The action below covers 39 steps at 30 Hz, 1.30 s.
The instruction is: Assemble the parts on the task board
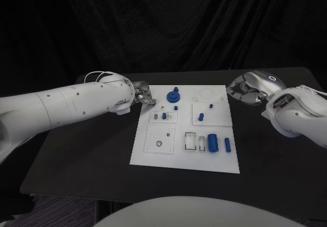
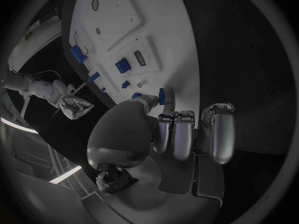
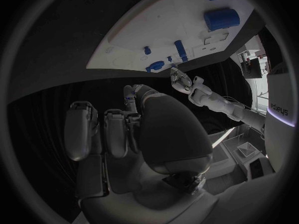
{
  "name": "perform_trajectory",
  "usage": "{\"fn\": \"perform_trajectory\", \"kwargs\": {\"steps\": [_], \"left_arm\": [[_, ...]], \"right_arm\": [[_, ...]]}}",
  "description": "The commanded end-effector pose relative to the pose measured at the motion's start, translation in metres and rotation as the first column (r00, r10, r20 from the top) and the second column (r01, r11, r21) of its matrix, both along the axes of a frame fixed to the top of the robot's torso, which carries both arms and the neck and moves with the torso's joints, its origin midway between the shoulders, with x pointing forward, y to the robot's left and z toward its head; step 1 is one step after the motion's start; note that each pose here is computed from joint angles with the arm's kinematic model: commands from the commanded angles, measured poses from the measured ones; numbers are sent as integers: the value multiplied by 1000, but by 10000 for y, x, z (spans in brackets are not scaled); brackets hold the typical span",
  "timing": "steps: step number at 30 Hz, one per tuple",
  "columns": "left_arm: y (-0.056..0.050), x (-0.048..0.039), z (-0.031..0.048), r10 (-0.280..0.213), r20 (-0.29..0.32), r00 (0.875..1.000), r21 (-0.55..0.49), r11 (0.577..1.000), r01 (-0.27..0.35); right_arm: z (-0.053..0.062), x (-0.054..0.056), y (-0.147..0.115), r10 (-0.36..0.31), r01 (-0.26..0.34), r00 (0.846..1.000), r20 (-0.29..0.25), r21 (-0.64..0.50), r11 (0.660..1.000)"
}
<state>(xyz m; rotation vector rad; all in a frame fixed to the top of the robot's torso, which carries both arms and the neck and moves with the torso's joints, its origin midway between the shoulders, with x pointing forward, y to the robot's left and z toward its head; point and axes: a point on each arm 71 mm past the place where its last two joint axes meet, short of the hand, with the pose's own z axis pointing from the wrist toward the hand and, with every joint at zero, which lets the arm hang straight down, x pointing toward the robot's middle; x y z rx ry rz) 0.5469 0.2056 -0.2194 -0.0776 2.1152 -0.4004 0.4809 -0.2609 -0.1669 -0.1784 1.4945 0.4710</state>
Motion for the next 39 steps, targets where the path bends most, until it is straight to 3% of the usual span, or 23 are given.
{"fn": "perform_trajectory", "kwargs": {"steps": [1, 13, 19, 25, 31, 36, 39], "left_arm": [[-19, -34, 26, -16, 35, 999, -59, 998, 18], [118, -281, 22, 57, -92, 994, -250, 965, -79], [139, -405, 43, 60, -108, 992, -297, 951, -90], [132, -469, 83, 56, -46, 997, -336, 939, -68], [126, -556, 31, 37, 70, 997, -312, 950, -13], [125, -629, -46, 33, 164, 986, -277, 961, 14], [124, -675, -89, 29, 228, 973, -258, 966, 31]], "right_arm": [[-17, -4, -20, -21, 21, 1000, -15, -5, 1000], [-23, -4, -48, -34, 33, 999, -26, -6, 999], [-24, -1, -58, -37, 37, 999, -27, -7, 999], [-24, -2, -61, -38, 38, 999, -26, -7, 999], [-24, -3, -61, -39, 39, 999, -26, -6, 999], [-24, -6, -73, -42, 42, 999, -26, -6, 999], [-24, -8, -77, -44, 44, 999, -27, -6, 999]]}}
